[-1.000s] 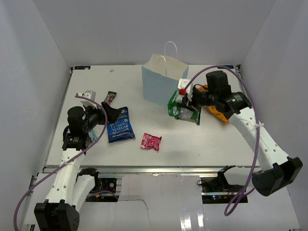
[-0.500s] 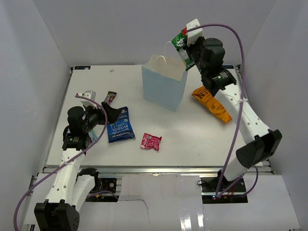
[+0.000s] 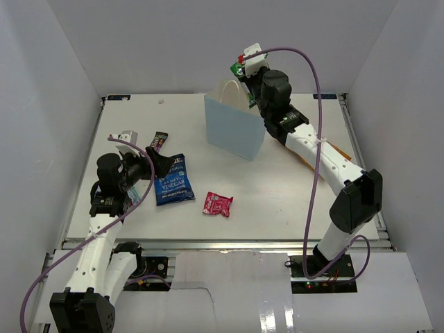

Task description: Place the snacks into the paper bag

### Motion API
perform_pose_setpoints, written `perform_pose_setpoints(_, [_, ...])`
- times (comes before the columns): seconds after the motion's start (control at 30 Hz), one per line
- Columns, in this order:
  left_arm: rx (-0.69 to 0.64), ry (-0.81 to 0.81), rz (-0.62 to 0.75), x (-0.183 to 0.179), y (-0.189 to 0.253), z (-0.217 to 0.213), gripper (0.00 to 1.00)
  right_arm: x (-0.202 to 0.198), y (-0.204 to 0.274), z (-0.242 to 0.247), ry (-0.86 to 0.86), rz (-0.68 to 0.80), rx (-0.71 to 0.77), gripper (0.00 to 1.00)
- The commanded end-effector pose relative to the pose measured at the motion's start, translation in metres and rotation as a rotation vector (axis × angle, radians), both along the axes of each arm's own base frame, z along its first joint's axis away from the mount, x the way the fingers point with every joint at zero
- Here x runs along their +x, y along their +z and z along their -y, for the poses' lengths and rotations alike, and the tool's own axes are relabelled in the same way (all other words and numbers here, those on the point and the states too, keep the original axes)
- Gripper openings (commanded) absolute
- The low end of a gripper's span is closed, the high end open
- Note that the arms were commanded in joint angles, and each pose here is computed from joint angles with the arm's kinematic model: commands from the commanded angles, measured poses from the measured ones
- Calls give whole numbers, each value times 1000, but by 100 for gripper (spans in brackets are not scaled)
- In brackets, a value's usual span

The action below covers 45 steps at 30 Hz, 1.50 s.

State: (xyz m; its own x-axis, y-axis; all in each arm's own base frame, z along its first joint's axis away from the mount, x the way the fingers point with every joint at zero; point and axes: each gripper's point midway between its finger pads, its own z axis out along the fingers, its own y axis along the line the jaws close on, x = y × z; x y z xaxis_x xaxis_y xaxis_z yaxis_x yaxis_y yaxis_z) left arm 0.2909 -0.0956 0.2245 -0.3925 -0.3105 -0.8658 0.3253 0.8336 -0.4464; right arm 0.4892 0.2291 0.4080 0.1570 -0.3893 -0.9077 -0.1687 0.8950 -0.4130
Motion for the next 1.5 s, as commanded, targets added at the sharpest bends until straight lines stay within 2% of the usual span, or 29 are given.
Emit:
perform_pose_setpoints(0.0, [6, -17, 39, 0, 13, 1, 98, -20, 50, 2, -1, 161, 97, 8])
perform_pose_setpoints(0.23, [4, -22, 41, -1, 13, 2, 98, -10, 6, -13, 38, 112, 20, 12])
perform_pose_setpoints(0.43, [4, -24, 41, 0, 13, 2, 98, -16, -16, -32, 151, 30, 27, 23])
perform_pose_setpoints(0.57, [3, -27, 39, -1, 13, 2, 98, -25, -31, -46, 235, -45, 52, 45])
perform_pose_setpoints(0.77, [1, -36, 38, -1, 12, 3, 98, -22, -34, -41, 202, -66, 61, 64])
perform_pose_setpoints(1.07, [-5, -52, 20, 0, 7, 6, 98, -33, -13, -21, 173, -48, 69, 64])
perform_pose_setpoints(1.17, [-9, -49, 4, 2, 3, 6, 98, -45, -17, -14, 240, -94, 17, 65])
perform_pose_setpoints(1.2, [-12, -44, -10, 4, 0, 5, 98, -61, -9, -20, 351, -93, 2, 65])
perform_pose_setpoints(1.3, [-14, 18, -75, 11, -16, -2, 98, -102, -35, -5, 531, -215, -40, 66])
perform_pose_setpoints(1.43, [-18, 159, -210, 22, -43, -21, 98, -158, -79, 10, 733, -340, -54, 96])
perform_pose_setpoints(1.47, [-20, 195, -237, 25, -47, -25, 98, -178, -92, 16, 762, -396, -53, 97])
